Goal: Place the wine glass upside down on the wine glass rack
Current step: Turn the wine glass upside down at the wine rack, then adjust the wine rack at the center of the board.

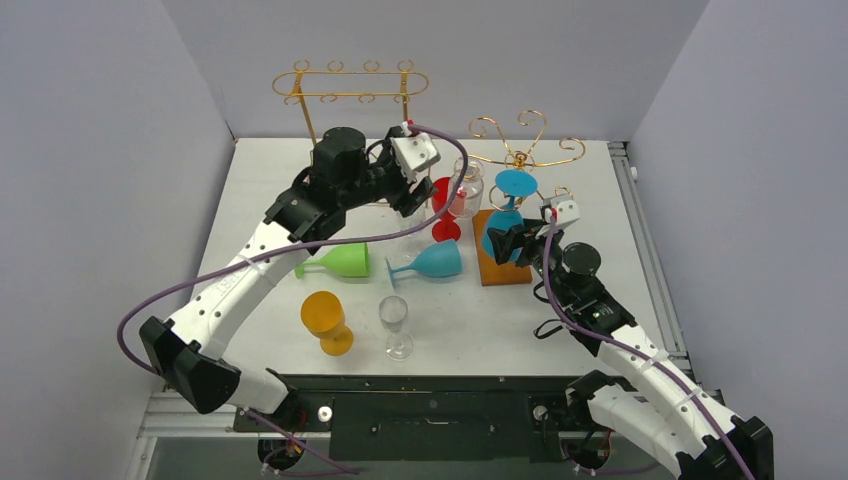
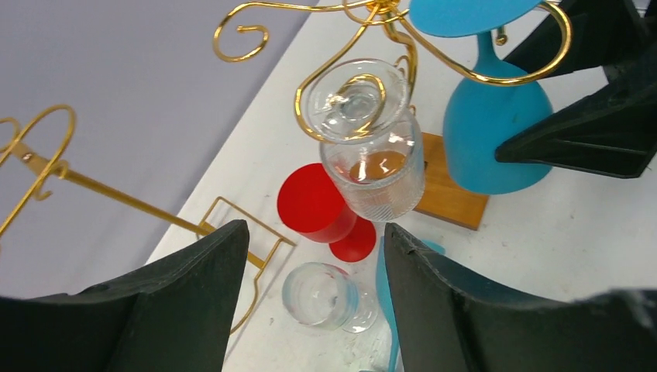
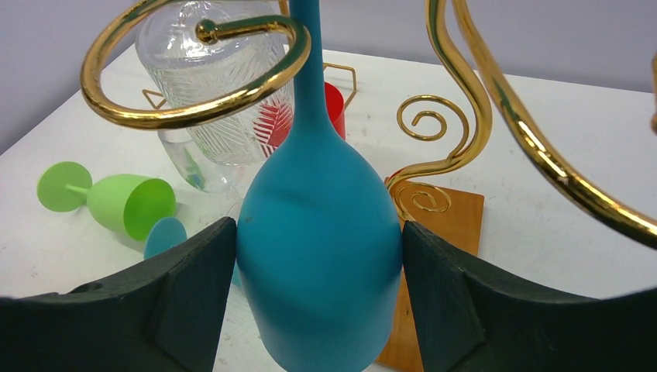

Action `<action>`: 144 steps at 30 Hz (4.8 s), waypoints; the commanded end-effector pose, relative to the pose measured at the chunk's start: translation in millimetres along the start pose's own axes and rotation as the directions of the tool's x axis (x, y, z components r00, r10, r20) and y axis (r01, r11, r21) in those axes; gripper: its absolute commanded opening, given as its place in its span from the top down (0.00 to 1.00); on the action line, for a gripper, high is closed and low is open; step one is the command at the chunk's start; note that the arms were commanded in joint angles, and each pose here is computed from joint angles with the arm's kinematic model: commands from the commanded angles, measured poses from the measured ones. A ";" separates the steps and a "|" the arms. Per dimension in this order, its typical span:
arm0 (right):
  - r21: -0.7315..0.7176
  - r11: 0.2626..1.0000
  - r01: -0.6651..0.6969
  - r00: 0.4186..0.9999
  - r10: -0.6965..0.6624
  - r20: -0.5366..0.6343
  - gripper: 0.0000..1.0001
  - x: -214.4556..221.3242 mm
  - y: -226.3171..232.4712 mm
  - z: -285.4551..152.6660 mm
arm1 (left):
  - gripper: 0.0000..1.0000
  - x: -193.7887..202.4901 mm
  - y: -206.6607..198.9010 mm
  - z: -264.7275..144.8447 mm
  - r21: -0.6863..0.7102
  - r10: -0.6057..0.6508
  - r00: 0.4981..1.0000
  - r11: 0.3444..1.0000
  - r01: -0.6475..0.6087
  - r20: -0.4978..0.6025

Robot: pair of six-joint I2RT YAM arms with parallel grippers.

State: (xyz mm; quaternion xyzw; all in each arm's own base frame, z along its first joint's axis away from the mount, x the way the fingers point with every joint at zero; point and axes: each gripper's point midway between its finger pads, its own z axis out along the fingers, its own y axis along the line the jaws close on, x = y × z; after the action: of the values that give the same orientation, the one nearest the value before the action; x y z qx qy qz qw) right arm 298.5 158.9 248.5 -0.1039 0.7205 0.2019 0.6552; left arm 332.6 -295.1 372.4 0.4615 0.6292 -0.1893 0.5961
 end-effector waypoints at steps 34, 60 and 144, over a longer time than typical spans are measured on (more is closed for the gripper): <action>-0.164 0.983 0.084 0.991 -0.065 0.115 0.49 -23.6 36.3 -5.2 | 0.67 -25.8 -7.9 58.8 0.132 -0.088 0.992 0.988 0.076 0.090; -0.111 0.994 0.002 0.995 0.009 0.097 0.22 4.6 23.3 -15.2 | 0.67 -25.5 -4.1 54.7 0.106 -0.088 0.993 0.991 0.079 0.081; -0.127 0.992 -0.023 0.945 -0.019 -0.325 0.25 136.5 130.0 -27.7 | 0.04 132.4 73.9 -135.7 -0.354 -0.365 0.836 0.908 0.223 -0.411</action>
State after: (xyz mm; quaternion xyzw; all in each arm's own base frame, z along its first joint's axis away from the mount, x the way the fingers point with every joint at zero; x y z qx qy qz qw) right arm 222.9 278.4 116.7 -0.1682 0.8174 0.2102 0.5093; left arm 332.2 -103.7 295.9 0.3036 0.8411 -0.0600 0.4437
